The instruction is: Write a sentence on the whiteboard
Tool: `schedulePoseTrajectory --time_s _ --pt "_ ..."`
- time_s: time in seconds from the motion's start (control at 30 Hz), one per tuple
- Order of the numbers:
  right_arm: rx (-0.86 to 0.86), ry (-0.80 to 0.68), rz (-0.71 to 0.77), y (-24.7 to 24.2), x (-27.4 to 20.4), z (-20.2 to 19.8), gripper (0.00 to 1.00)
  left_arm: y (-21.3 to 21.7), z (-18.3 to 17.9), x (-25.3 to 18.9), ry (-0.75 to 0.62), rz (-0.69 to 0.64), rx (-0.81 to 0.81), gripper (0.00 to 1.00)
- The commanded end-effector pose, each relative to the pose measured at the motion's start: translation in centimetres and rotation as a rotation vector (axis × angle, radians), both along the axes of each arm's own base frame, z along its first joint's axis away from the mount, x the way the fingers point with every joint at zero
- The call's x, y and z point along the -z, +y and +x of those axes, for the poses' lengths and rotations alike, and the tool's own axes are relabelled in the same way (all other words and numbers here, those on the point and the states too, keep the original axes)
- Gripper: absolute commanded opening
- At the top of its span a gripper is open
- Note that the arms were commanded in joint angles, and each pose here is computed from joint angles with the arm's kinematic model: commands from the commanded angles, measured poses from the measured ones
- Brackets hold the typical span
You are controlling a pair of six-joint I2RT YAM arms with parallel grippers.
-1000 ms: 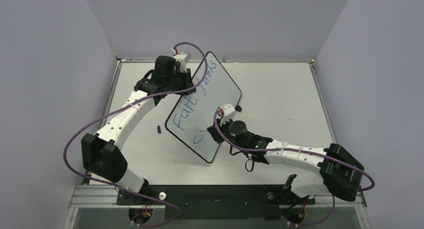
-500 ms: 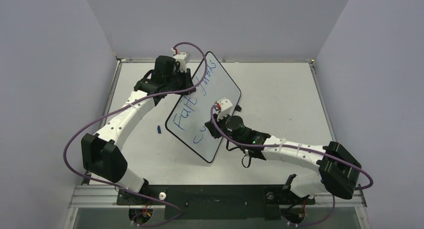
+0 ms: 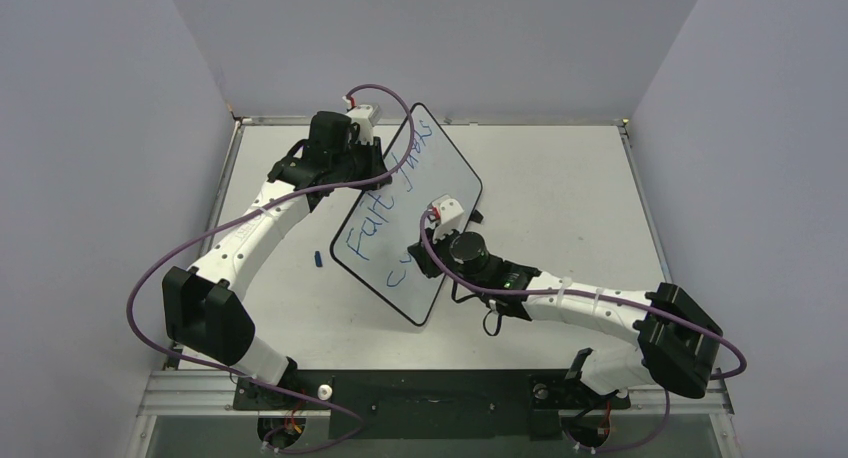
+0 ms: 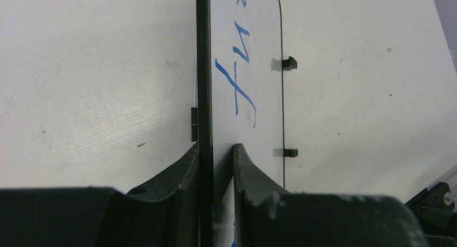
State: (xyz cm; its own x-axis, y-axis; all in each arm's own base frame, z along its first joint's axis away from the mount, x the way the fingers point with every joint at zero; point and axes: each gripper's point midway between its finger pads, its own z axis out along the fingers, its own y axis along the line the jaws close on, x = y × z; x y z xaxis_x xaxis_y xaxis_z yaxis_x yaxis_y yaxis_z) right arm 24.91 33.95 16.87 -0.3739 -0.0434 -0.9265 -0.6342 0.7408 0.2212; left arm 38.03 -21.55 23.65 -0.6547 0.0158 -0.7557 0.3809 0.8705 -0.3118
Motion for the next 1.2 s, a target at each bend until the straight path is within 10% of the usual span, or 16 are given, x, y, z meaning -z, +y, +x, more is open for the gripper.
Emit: schedulePoseTrajectory --time_s 0.0,1.17 --pt "-0.058 -0.018 0.067 2.2 -2.1 -1.0 0.00 2.5 2.7 -2.8 -0.173 0.104 -0.070 0.00" --pt "-0.017 -0.119 0.080 -0.1 -6.9 -2.3 0.00 2.5 2.6 -2.8 -0.172 0.103 -0.068 0.00"
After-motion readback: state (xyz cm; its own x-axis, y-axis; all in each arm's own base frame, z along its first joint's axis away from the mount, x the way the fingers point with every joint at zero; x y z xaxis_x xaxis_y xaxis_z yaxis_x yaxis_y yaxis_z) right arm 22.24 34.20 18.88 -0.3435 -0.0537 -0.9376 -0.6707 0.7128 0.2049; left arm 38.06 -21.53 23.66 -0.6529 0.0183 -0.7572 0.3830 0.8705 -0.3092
